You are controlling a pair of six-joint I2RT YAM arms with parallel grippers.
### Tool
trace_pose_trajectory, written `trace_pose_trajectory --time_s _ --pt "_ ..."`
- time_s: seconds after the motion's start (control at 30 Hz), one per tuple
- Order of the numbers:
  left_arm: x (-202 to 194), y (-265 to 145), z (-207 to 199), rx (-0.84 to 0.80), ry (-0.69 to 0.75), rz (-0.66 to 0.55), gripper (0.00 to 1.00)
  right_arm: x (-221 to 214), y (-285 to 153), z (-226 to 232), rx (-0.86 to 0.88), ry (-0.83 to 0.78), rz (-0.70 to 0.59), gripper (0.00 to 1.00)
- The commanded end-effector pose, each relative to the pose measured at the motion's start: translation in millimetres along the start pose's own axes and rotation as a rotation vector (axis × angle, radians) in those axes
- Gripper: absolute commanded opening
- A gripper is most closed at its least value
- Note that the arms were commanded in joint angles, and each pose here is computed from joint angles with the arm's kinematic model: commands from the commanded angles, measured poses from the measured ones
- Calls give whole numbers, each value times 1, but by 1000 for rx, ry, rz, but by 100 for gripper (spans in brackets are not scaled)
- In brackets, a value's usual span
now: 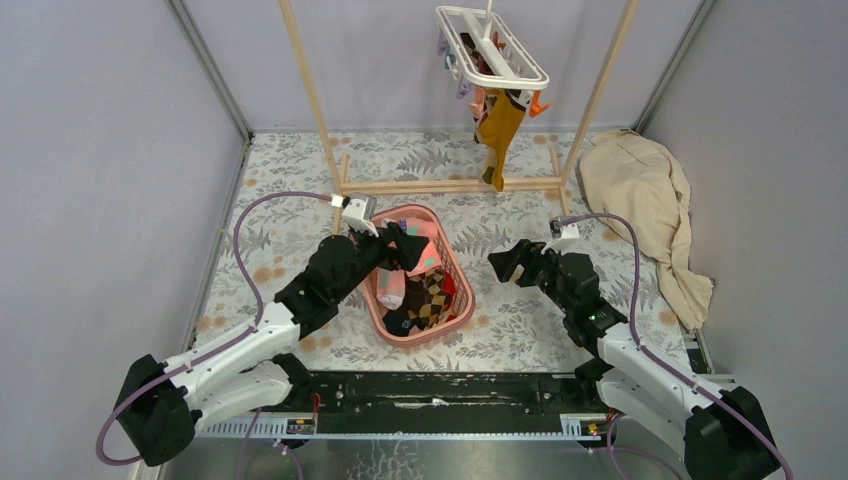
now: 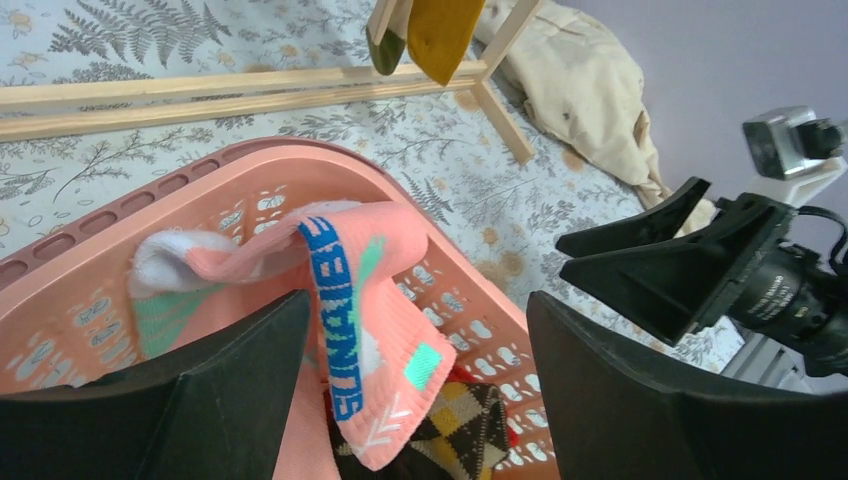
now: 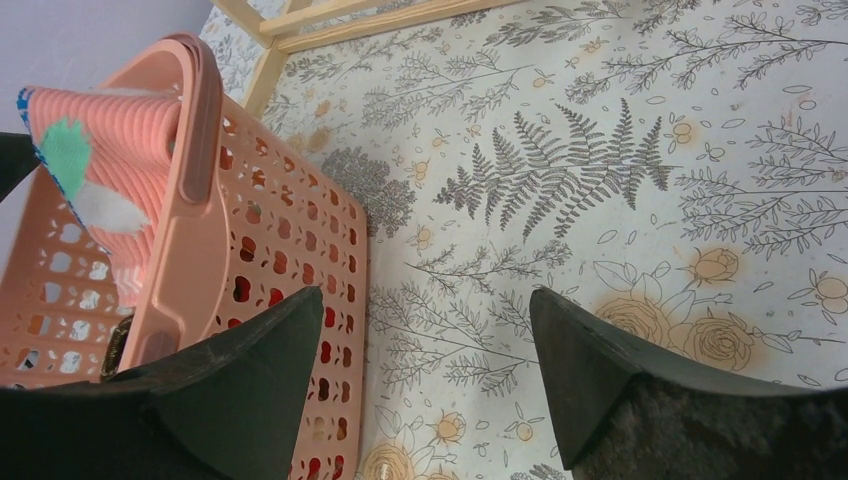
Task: Remove the socks clipped to the hanger
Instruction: Place the sock in the bin.
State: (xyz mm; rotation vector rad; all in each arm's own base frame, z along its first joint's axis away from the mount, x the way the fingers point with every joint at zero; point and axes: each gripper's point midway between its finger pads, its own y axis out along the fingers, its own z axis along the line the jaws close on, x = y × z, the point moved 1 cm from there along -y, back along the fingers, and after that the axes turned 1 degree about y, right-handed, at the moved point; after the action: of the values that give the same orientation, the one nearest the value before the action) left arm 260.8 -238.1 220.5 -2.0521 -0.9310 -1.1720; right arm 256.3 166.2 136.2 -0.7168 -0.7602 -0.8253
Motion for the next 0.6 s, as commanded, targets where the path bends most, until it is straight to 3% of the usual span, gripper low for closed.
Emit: trace_pose_trajectory --time_s 0.0,0.1,0.2,0.43,0.57 --pt "22 -4 -9 -8 35 -76 79 17 1 14 53 12 -71 82" --pt "21 3 -22 -72 40 -77 55 25 2 17 48 9 -80 81" --pt "-4 20 -12 -37 39 -17 40 41 4 20 25 -3 -118 81" --pt "-71 40 31 105 25 108 29 109 13 19 -111 -17 -286 82" --pt "-70 30 41 145 11 78 30 156 14 30 -105 9 -369 82"
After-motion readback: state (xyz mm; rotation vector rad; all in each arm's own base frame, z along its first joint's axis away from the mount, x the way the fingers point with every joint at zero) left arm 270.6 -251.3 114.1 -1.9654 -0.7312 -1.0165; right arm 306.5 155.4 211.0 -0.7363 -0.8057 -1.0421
